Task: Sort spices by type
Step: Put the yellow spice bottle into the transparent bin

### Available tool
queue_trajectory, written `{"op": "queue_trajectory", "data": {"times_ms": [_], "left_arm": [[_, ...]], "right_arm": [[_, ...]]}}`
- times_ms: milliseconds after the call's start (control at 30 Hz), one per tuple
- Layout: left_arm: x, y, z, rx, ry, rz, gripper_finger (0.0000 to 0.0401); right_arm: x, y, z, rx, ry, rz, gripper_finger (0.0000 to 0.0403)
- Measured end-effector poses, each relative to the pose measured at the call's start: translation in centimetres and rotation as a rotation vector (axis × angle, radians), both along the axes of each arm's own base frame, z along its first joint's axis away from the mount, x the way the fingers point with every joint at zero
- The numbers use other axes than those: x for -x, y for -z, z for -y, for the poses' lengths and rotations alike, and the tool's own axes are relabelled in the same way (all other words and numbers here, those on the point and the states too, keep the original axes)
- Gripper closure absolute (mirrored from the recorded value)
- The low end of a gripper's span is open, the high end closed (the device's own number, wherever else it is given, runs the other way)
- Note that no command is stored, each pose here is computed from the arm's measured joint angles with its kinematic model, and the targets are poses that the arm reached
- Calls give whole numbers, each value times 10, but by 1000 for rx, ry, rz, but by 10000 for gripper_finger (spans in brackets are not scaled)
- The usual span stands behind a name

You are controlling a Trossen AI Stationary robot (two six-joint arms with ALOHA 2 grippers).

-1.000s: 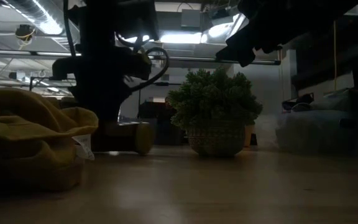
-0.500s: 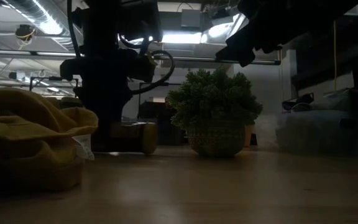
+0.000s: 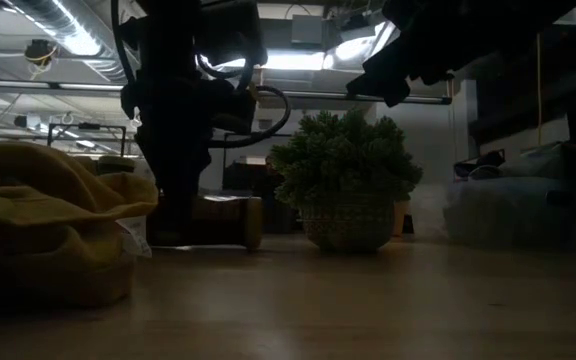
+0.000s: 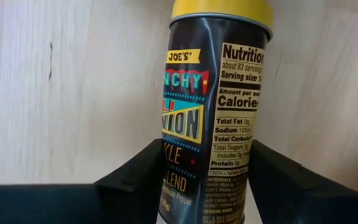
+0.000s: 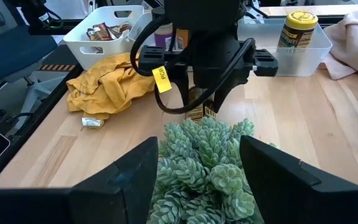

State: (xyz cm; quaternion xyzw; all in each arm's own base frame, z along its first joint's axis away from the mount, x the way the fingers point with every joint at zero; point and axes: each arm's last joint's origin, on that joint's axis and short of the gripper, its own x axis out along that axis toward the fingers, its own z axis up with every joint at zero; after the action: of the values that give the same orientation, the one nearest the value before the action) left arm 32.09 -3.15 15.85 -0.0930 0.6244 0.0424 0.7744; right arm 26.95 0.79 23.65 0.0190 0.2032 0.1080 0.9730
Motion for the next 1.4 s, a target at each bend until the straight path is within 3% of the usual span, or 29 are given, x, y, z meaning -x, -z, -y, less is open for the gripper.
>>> {"op": "queue_trajectory", "data": {"times_ms": [300, 700, 1400], "left_arm": [[-1, -20, 0, -4, 3, 47, 220], [16, -36, -2, -4, -25, -20, 216], [46, -114, -4, 89, -174, 301, 214]], "right_arm": [[0, 0, 0, 0, 0, 1, 178], [0, 0, 0, 0, 0, 5, 178], [-2, -3, 1, 17, 42, 36, 178]]}}
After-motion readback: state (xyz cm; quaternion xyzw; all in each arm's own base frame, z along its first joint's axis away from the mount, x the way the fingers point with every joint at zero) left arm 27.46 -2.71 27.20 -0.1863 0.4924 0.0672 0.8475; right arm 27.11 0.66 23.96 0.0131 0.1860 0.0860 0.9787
